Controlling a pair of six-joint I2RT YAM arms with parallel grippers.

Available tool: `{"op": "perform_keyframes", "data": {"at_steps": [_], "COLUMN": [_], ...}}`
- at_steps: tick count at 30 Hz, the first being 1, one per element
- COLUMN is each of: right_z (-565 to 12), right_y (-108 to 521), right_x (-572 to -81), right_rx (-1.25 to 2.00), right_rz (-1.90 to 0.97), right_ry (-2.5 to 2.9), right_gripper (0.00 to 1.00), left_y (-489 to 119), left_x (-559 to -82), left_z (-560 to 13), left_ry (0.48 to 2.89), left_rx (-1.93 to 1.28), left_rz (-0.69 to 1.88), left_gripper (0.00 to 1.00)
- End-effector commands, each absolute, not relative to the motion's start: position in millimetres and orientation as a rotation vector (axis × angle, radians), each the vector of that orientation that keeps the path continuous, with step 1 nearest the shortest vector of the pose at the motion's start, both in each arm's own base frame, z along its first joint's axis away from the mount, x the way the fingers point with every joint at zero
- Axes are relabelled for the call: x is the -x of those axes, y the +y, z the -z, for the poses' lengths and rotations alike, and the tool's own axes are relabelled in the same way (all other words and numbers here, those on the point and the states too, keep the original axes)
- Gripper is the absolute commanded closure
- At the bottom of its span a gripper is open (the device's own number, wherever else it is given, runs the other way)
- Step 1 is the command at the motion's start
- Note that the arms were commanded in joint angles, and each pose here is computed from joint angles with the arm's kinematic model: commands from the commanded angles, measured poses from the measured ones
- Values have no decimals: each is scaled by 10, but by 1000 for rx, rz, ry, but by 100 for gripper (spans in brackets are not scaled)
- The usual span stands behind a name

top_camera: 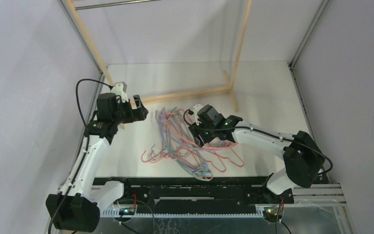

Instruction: Organize the hangers

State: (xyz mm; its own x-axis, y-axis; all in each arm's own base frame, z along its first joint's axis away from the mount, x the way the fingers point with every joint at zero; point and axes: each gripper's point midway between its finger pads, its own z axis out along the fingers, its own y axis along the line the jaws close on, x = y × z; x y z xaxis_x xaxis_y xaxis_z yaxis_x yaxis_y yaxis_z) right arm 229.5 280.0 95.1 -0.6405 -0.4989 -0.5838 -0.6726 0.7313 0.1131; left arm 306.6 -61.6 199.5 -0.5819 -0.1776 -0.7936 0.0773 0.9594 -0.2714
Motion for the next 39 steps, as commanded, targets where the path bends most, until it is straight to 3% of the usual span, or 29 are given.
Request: {"op": "perform_keyframes", "data": {"at_steps": [1, 13, 22, 29, 39], "right_z": [-853, -480, -299, -246, -206], "right_y": [2900, 2881, 2777, 2745, 2282], "right_x": [-2352, -2344, -2397, -2376, -2563], "right_rx": [926, 956, 922, 920, 756], "right_rz": [-442, -377, -316, -293, -17], "right_ry": [2375, 2463, 2536, 2559, 2609], "right_gripper": [32, 34, 47, 45, 40], "left_y": [-591, -513, -440, -438, -423], "left_x": [-3073, -3020, -2994, -2991, -2972], "left_z": [-2105, -2043, -2053, -2022, -2024], "left_ry": [2109, 2106, 2084, 2082, 2068], "left_rx": [86, 103, 115, 119, 128], "left_rz": [332, 284, 241, 241, 236], "left_gripper": [0, 0, 0, 0, 0]}}
